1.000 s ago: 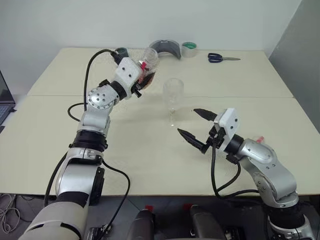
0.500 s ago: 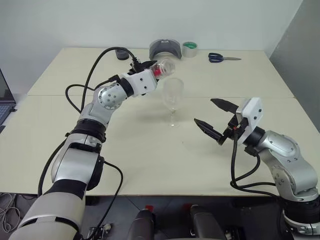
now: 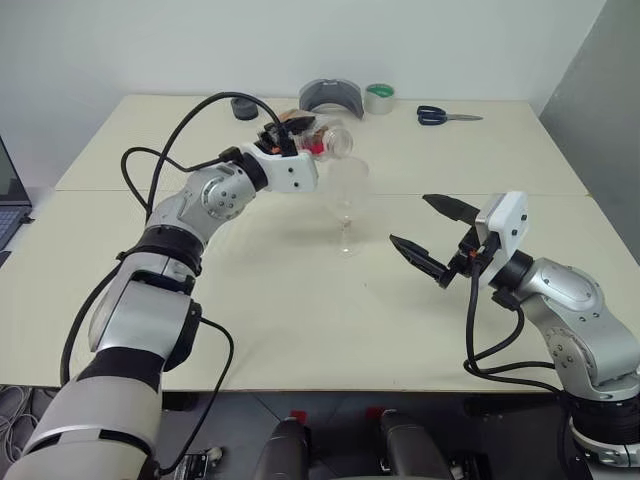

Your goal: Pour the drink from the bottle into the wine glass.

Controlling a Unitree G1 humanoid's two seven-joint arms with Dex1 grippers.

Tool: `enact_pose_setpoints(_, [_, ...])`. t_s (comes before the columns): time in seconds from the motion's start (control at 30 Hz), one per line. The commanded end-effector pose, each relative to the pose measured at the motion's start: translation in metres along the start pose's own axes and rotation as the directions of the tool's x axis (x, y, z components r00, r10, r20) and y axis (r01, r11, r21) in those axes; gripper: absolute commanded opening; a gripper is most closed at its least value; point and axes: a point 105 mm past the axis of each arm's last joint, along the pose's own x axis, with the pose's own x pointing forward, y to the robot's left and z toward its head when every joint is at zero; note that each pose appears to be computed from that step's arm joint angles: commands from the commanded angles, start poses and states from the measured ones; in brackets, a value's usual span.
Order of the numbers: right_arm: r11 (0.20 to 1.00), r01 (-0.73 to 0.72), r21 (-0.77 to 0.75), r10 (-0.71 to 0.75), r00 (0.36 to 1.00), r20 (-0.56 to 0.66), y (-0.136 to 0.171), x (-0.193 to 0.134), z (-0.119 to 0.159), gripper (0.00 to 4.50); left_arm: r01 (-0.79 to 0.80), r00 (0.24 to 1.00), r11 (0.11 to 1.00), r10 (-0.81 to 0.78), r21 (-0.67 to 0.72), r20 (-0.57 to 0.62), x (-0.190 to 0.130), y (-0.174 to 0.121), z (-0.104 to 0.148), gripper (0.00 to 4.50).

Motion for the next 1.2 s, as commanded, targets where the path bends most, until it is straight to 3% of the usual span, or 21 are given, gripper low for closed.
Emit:
enact_pose_setpoints(0.03, [0.999,-0.018,-0.037,0.019,0.999,0.035,0.003,0.001,0.014,4.50,-0.085,0.996,0.994,0.082,0.072,0.043,0.004,0.030,0.009,1.71])
enact_pose_setpoints(1.2, [0.996,-0.091,0.013,0.091,0.995,0.047,0.018,0.010,0.017,4.50,-0.150,0.989,0.952,0.142,0.266,0.048,0.003,0.049,0.004,1.71])
